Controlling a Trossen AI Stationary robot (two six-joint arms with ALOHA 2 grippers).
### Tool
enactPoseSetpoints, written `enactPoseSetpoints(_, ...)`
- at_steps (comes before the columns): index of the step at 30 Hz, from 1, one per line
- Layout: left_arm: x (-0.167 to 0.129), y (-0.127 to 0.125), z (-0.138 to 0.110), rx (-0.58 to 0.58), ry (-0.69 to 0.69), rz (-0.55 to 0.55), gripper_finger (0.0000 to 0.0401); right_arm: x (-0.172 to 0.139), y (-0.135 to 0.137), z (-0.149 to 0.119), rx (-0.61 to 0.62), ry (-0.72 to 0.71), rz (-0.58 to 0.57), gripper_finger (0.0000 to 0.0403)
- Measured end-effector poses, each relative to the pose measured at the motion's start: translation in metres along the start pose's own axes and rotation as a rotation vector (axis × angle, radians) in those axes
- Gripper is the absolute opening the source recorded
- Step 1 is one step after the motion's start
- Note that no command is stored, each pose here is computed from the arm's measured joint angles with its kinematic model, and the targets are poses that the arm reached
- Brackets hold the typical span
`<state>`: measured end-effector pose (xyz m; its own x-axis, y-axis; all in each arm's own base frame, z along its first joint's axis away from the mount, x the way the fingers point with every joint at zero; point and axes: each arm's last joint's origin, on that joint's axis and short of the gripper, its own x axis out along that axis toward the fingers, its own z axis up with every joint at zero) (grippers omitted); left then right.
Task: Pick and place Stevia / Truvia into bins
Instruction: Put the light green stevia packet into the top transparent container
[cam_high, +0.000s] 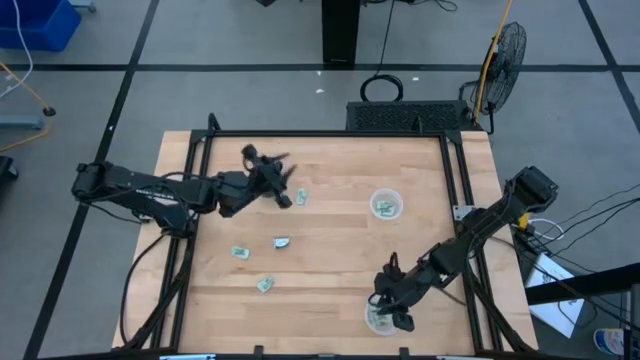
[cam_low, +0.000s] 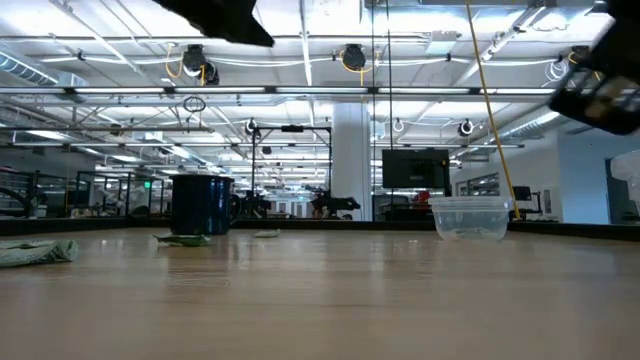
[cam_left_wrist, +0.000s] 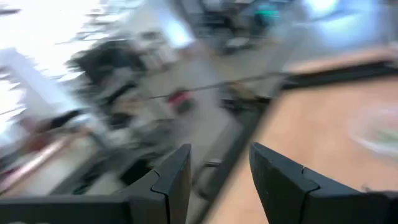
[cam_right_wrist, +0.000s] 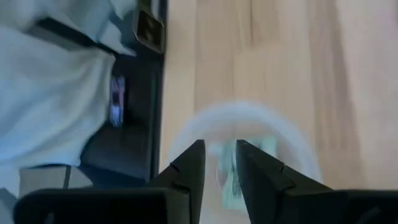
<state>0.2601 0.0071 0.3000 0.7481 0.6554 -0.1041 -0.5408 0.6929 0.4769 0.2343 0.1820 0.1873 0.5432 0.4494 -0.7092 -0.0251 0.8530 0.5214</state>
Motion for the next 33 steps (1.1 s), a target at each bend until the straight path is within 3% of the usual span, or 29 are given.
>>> enactPoseSetpoints(4,0.010,-0.001,-0.019,-0.086,0.093,-0.217,0.0168,-0.017,-0.003,0.011,-0.156,-0.093,-0.041,0.0086)
enactPoseSetpoints(7,0.023,-0.003,-0.041,-0.144,0.254,-0.262,0.0168,-0.030,-0.007,0.020,-0.329,-0.199,-0.157,0.0086)
enactPoseSetpoints(10,0.037,-0.006,-0.058,-0.195,0.358,-0.259,0.0168,-0.041,-0.013,0.027,-0.467,-0.278,-0.335,0.0086)
enactPoseSetpoints(13,0.048,-0.019,-0.081,-0.183,0.487,-0.343,0.0168,-0.048,-0.023,0.031,-0.551,-0.317,-0.556,0.0086)
enactPoseSetpoints(16,0.058,-0.036,-0.095,-0.165,0.544,-0.417,0.0168,-0.053,-0.035,0.034,-0.572,-0.332,-0.763,0.0086)
enactPoseSetpoints(20,0.065,-0.059,-0.113,-0.079,0.592,-0.480,0.0168,-0.054,-0.055,0.036,-0.543,-0.339,-0.915,0.0086)
enactPoseSetpoints(26,0.074,-0.080,-0.132,-0.066,0.637,-0.495,0.0168,-0.052,-0.088,0.032,-0.481,-0.292,-0.992,0.0086)
enactPoseSetpoints(33,0.075,-0.084,-0.142,-0.086,0.696,-0.462,0.0168,-0.052,-0.115,0.035,-0.440,-0.330,-1.042,0.0086)
